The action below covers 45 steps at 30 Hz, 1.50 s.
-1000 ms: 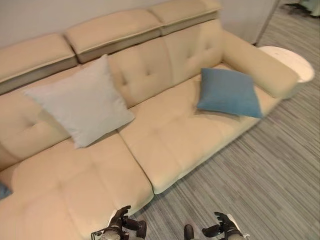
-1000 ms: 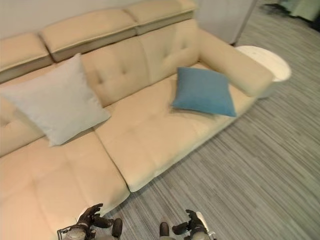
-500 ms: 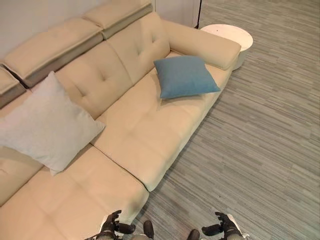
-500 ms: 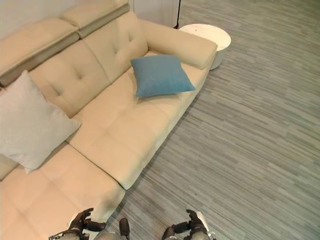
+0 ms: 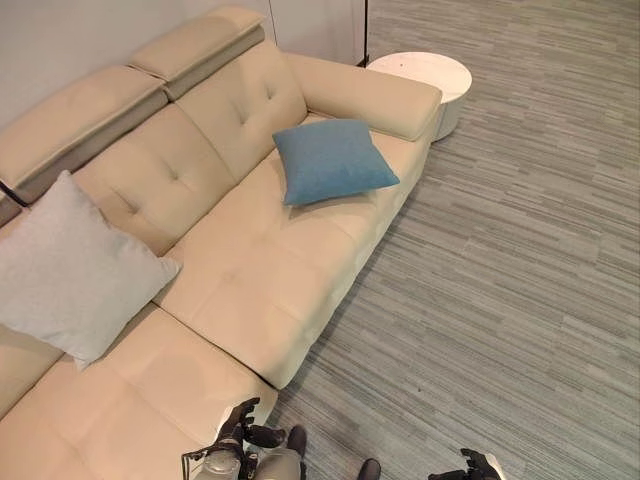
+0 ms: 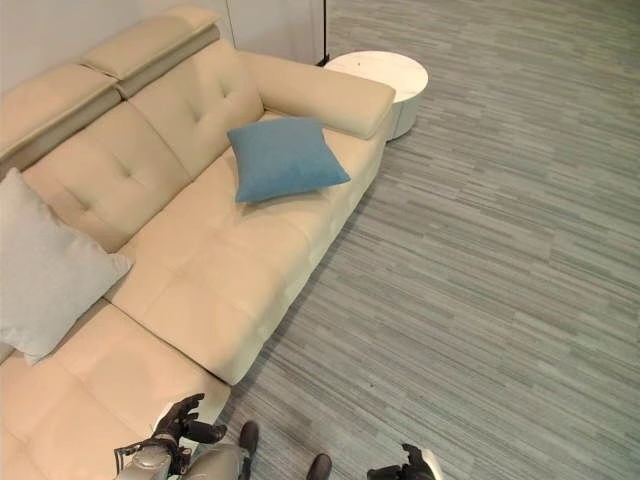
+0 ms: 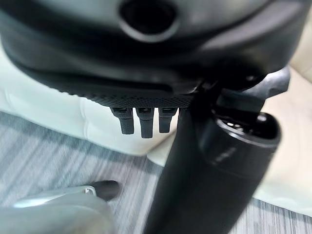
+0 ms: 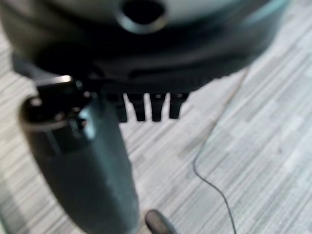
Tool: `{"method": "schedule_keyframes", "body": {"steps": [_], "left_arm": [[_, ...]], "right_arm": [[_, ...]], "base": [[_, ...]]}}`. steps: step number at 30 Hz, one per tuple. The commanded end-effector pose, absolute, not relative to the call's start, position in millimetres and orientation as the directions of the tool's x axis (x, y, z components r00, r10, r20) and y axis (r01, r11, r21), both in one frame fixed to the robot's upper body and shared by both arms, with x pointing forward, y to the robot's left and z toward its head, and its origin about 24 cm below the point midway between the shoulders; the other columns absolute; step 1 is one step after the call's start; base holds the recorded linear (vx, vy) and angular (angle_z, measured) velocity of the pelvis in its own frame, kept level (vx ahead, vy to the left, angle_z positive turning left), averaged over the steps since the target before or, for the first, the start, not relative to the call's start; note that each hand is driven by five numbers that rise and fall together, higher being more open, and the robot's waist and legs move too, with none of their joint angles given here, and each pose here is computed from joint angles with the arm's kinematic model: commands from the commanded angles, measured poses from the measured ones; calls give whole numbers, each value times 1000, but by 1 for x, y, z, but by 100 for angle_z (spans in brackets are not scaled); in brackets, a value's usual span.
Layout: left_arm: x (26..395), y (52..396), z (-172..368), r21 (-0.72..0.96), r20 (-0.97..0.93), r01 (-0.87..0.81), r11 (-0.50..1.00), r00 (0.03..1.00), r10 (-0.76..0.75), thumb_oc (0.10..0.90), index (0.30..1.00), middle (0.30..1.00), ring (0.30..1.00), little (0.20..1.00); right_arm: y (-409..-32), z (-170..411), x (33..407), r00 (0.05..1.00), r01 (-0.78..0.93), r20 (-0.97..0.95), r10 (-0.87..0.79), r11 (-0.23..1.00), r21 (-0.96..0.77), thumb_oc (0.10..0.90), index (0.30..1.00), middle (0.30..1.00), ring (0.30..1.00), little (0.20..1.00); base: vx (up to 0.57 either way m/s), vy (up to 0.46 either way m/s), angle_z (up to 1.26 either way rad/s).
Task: Pick up all the scattered cushions and arrange them neatly on the sofa.
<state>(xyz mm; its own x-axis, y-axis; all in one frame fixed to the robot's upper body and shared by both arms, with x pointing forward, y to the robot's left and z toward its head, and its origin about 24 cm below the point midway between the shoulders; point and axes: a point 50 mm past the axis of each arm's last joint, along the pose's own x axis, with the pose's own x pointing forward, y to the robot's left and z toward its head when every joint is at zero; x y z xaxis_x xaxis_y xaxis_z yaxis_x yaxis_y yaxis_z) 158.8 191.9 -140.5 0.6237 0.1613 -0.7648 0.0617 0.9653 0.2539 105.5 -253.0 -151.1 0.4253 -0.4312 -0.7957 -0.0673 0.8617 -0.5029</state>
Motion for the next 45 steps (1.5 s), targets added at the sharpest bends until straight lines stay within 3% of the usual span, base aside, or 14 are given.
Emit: {"method": "schedule_keyframes", "body": {"steps": [1,17,25,45], "left_arm": [[168,176,-137,238,-739,92,967,663,119,800,900,900,900,900],[156,194,-139,267,-746,65,961,645,163,800,900,900,900,900],[152,187,-143,266,-762,107,958,633,141,800,900,900,900,900],[159,189,-137,209,-738,-1,978,656,158,800,900,900,900,900]], "right_arm": [[-266,-144,112,463,-56,-747,-478,825,-563,800,900,900,900,900],[-259,-147,112,459,-125,-773,-437,830,-543,800,900,900,900,900],[-258,-147,112,469,-164,-777,-420,823,-544,800,900,900,900,900],[-262,-145,114,474,-91,-763,-439,838,-538,800,900,900,900,900]], "base": [[264,25,-39],[243,94,-31],[337,-149,-5],[239,-142,23]]}}
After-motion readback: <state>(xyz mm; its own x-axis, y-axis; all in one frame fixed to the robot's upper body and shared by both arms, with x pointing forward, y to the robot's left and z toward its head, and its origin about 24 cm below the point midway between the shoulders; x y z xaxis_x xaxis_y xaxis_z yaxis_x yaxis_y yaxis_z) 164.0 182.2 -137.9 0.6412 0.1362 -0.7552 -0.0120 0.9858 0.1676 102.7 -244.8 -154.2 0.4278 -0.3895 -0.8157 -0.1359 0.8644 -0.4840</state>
